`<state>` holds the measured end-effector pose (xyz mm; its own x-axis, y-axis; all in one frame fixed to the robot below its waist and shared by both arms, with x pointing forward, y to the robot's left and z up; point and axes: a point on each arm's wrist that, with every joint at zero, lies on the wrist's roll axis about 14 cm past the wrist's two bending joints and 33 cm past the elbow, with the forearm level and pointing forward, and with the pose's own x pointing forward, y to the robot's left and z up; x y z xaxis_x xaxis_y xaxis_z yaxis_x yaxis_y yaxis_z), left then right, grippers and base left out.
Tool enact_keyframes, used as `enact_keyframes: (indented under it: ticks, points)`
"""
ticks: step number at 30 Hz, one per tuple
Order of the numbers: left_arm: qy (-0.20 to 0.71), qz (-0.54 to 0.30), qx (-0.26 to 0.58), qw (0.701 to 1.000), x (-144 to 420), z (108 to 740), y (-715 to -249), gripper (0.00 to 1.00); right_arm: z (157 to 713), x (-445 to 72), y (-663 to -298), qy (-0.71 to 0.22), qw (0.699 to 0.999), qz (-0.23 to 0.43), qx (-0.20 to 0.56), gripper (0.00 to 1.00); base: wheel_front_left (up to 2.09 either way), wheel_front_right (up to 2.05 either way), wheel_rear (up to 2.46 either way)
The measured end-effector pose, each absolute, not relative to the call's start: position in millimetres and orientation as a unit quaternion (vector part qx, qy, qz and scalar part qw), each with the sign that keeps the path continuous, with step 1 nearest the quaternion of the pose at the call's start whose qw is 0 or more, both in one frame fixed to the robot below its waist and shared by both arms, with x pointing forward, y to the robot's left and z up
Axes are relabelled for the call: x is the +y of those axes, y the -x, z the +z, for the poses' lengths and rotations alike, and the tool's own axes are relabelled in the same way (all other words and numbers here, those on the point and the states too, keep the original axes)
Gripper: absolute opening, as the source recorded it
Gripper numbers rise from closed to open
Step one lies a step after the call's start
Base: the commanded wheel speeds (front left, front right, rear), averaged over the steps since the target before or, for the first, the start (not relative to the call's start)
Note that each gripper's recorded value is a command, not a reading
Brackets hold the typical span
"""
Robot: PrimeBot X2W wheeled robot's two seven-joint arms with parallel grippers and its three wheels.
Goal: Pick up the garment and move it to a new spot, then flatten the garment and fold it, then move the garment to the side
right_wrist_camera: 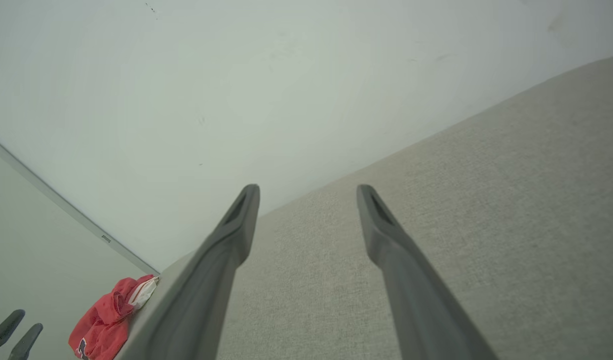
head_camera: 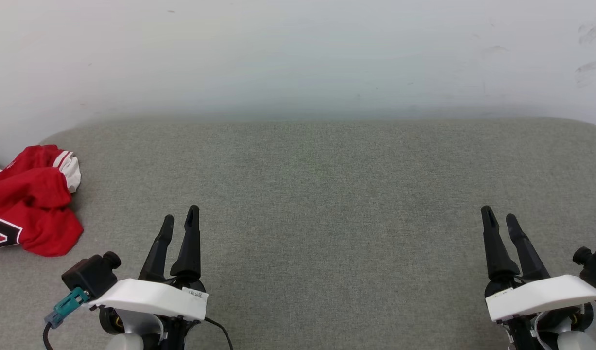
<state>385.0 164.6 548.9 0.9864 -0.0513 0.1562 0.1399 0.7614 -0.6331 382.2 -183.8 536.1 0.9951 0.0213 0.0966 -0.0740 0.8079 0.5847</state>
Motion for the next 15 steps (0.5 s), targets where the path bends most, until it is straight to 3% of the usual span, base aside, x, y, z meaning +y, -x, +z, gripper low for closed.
enact_keyframes:
  ticks: [15]
  points:
    - [0.233, -0.047, -0.080, 0.968, 167.3, 550.9, -383.3, 1.00, 531.9, -179.1, -381.6, -0.208, 0.977, 0.033, -0.028, 1.00, 0.00, 0.00, 0.00]
